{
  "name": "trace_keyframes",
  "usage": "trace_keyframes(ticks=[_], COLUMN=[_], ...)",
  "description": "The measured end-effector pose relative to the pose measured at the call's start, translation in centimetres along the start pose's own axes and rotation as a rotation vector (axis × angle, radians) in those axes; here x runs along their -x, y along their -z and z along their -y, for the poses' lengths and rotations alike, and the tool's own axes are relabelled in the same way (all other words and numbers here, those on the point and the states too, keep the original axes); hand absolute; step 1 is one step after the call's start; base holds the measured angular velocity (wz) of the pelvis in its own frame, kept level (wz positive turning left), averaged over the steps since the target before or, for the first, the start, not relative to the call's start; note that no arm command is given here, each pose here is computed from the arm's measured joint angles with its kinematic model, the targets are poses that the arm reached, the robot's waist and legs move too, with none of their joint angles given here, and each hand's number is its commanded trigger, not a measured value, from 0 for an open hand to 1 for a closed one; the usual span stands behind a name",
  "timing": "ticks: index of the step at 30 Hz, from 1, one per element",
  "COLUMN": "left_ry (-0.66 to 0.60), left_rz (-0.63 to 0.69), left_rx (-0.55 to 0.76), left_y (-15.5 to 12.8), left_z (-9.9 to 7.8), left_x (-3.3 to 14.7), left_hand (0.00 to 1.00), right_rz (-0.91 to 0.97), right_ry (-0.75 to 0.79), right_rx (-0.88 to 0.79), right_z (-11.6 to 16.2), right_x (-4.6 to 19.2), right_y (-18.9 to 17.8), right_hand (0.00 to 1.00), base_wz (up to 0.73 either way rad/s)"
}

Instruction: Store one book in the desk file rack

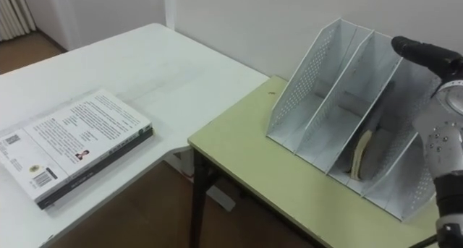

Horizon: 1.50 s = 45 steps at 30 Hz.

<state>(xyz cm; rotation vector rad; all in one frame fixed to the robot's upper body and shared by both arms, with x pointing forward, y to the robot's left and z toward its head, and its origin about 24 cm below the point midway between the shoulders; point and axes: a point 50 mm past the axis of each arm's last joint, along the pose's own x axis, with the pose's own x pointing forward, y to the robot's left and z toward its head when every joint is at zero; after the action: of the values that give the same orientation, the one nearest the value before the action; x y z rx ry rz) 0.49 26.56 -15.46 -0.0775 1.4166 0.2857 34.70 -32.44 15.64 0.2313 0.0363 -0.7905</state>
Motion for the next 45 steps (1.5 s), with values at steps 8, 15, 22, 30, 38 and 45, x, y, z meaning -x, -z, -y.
trace_keyframes(ticks=[8,15,22,30,38,45], left_ry=[0.008,0.009,0.023,0.074,0.121,0.148], left_rz=[0.001,0.014,0.026,0.023,0.025,0.016], left_rx=[-0.01,-0.018,-0.023,0.014,-0.019,-0.017], left_y=[-0.1,-0.5,-0.9,-1.6,-3.9,-4.3], left_z=[0.1,0.1,-0.2,0.1,0.5,1.0], left_x=[-0.1,-0.2,-0.2,-0.3,-0.6,-0.7], left_hand=[0.0,0.0,0.0,0.0,0.0,0.0], right_rz=[0.096,0.221,0.185,0.002,-0.392,-0.826], right_ry=[-0.125,-0.601,-1.136,-1.624,-1.918,-1.83], right_rx=[0.004,-0.006,0.117,0.295,0.518,0.719], right_z=[-1.9,-6.8,-9.1,-9.0,-5.0,1.6], right_x=[0.9,5.1,9.4,14.1,17.4,18.0], right_y=[-2.1,-4.6,-1.5,4.0,12.7,20.4], right_hand=[0.0,0.0,0.0,0.0,0.0,0.0], base_wz=[-0.05,-0.11,0.05,0.02,0.04,-0.01])
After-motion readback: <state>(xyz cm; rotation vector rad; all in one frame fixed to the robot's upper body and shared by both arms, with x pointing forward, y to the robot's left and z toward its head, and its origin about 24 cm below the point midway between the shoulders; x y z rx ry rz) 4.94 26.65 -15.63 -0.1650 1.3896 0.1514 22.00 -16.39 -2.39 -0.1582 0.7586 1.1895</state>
